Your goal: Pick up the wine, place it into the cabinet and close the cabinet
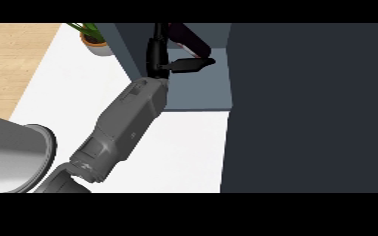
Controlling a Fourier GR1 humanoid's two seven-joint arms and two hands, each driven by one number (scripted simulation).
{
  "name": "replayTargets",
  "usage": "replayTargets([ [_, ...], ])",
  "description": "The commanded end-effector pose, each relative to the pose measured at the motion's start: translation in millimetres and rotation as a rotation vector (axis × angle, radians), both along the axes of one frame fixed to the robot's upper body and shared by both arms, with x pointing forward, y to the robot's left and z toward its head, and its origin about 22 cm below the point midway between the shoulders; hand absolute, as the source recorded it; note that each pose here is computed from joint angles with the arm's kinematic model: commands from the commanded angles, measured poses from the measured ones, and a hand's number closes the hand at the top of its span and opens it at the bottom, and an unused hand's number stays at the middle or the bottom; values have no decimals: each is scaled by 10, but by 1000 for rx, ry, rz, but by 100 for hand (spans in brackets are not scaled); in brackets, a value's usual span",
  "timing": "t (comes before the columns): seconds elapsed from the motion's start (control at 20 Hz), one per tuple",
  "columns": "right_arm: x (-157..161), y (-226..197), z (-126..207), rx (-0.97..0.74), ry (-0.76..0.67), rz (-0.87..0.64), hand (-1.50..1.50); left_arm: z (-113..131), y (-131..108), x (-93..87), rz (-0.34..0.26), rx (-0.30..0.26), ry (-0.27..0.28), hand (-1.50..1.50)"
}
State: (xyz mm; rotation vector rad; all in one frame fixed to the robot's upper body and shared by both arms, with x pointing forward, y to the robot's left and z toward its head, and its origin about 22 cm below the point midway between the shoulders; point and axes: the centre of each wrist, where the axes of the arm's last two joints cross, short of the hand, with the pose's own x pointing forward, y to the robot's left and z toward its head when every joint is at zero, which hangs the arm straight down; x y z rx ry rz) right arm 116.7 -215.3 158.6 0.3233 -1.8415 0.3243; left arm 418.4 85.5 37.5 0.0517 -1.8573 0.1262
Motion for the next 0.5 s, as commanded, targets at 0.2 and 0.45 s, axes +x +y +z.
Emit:
replayTargets([
  [0.2,-346,-63,320,51,-72,-13,-150,92,-169,-208,-52,-49,-35,-150],
  [0.45,-384,-43,343,62,-53,5,-150,-5,-50,-476,-110,-89,-39,-150],
])
